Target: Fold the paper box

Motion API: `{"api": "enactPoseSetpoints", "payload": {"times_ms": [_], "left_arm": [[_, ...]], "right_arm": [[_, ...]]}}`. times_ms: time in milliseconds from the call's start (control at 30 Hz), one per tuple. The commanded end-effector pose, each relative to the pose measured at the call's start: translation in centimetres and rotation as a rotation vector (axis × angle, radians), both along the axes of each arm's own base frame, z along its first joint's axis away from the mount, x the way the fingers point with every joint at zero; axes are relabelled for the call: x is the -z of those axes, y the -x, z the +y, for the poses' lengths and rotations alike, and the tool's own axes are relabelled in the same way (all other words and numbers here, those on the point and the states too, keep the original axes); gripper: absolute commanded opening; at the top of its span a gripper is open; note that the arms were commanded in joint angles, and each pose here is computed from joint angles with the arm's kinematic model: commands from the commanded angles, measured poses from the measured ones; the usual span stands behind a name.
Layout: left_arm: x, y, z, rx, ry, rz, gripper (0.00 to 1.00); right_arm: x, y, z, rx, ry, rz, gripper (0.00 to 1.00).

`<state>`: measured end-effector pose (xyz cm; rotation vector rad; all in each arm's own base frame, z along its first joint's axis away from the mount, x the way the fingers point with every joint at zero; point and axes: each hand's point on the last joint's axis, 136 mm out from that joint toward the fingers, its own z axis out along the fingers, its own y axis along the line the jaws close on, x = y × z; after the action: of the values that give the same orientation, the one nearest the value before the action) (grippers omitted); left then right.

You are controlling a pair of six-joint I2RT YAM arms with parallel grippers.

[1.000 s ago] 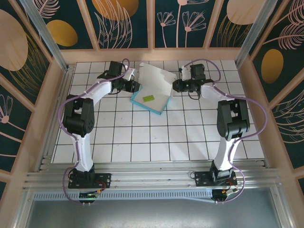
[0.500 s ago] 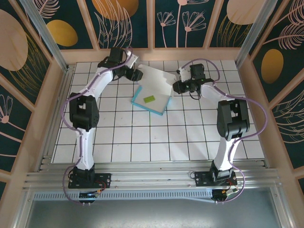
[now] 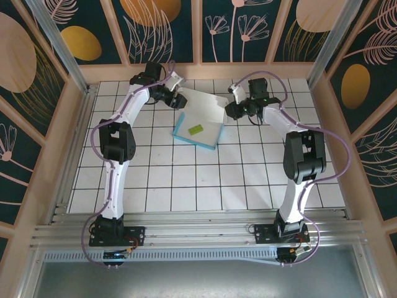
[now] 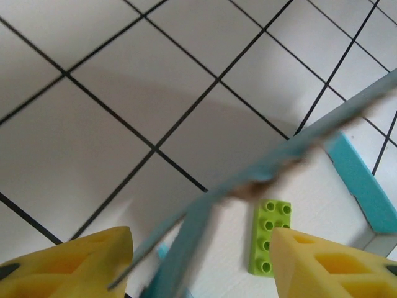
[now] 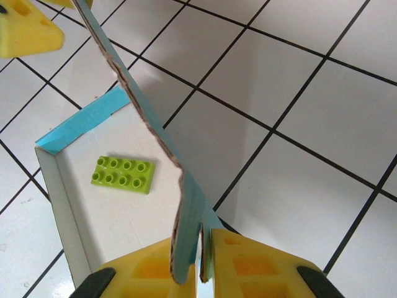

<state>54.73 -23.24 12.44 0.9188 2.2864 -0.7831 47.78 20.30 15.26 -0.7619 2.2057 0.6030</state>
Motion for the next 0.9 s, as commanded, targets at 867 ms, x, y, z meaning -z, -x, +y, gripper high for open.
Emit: {"api": "enactPoseSetpoints", "payload": {"times_ms": [867], "left_arm": [[-0.5, 1.6, 0.3, -0.301, 0.155, 0.022, 0.15]], "right_arm": [[0.2, -0.1, 0.9, 0.281, -0.058, -0.077, 0.15]]}}
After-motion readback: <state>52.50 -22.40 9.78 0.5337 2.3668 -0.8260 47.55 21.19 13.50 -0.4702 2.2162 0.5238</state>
